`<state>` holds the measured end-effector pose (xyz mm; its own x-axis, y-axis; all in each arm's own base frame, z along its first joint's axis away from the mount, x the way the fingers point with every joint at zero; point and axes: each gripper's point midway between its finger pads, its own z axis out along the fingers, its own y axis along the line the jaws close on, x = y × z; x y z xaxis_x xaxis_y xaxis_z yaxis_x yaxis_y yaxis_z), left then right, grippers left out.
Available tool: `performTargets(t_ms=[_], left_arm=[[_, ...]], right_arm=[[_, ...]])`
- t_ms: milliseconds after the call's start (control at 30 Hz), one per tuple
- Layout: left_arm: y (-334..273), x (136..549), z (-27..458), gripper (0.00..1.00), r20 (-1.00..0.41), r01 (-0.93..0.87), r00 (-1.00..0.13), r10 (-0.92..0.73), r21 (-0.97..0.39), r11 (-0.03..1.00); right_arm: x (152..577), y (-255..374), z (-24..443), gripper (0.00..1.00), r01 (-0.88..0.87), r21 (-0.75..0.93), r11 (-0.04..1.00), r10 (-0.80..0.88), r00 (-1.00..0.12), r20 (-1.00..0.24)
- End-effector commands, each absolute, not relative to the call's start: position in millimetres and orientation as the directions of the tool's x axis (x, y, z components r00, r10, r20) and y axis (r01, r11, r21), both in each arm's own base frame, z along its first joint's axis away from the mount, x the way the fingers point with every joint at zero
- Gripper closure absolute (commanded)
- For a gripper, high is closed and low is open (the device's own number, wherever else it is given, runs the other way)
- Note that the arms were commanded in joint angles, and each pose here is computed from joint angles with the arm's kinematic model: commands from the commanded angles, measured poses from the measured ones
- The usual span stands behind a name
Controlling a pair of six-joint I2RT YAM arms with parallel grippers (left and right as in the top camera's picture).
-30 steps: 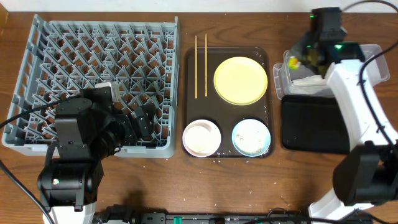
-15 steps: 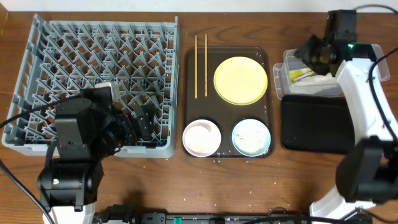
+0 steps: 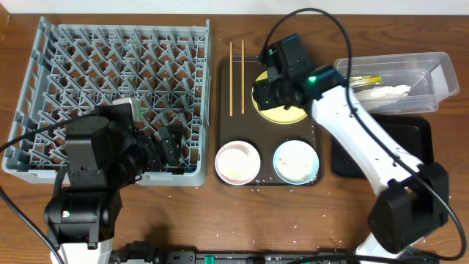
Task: Sort waste into correct bins and load items into the dishwasher
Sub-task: 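Grasp the white cup from the pink bowl with right gripper, lift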
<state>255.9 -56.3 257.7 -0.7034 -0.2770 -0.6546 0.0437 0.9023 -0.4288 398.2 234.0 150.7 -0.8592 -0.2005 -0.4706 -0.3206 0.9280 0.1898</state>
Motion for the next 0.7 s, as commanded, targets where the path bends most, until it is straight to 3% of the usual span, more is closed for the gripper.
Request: performTargets(t_ms=[0, 33, 167, 333, 500, 667], left_arm=[[-59.3, 254.5, 264.9, 0.04, -0.666, 0.07, -0.698, -0.262, -0.428, 0.901], [-59.3, 254.6, 265.1, 0.04, -0.667, 0.071, -0.698, -0.262, -0.428, 0.901], [-59.3, 254.5, 264.9, 0.04, -0.666, 0.07, -0.698, -0.262, -0.428, 0.901], [-59.2, 254.5, 264.9, 0.04, -0.671, 0.077, -0.697, -0.253, -0.421, 0.904], [-57.4, 255.0, 264.6, 0.04, -0.702, 0.121, -0.688, -0.185, -0.363, 0.924], [-53.6, 257.4, 265.4, 0.05, -0.711, 0.107, -0.678, -0.188, -0.348, 0.931]], right_arm=[[400.9, 225.8, 135.8, 0.51, -0.263, 0.125, 0.957, -0.18, -0.872, -0.455], [397.2, 229.8, 134.3, 0.52, -0.286, 0.136, 0.948, -0.199, -0.873, -0.445], [340.2, 278.7, 134.8, 0.52, -0.608, 0.313, 0.73, -0.486, -0.783, -0.388], [285.5, 281.4, 122.2, 0.52, -0.671, 0.322, 0.668, -0.626, -0.74, -0.245], [266.3, 274.6, 103.0, 0.52, -0.657, 0.214, 0.723, -0.639, -0.754, -0.152], [262.7, 283.4, 68.8, 0.56, -0.652, 0.209, 0.729, -0.625, -0.758, -0.186]])
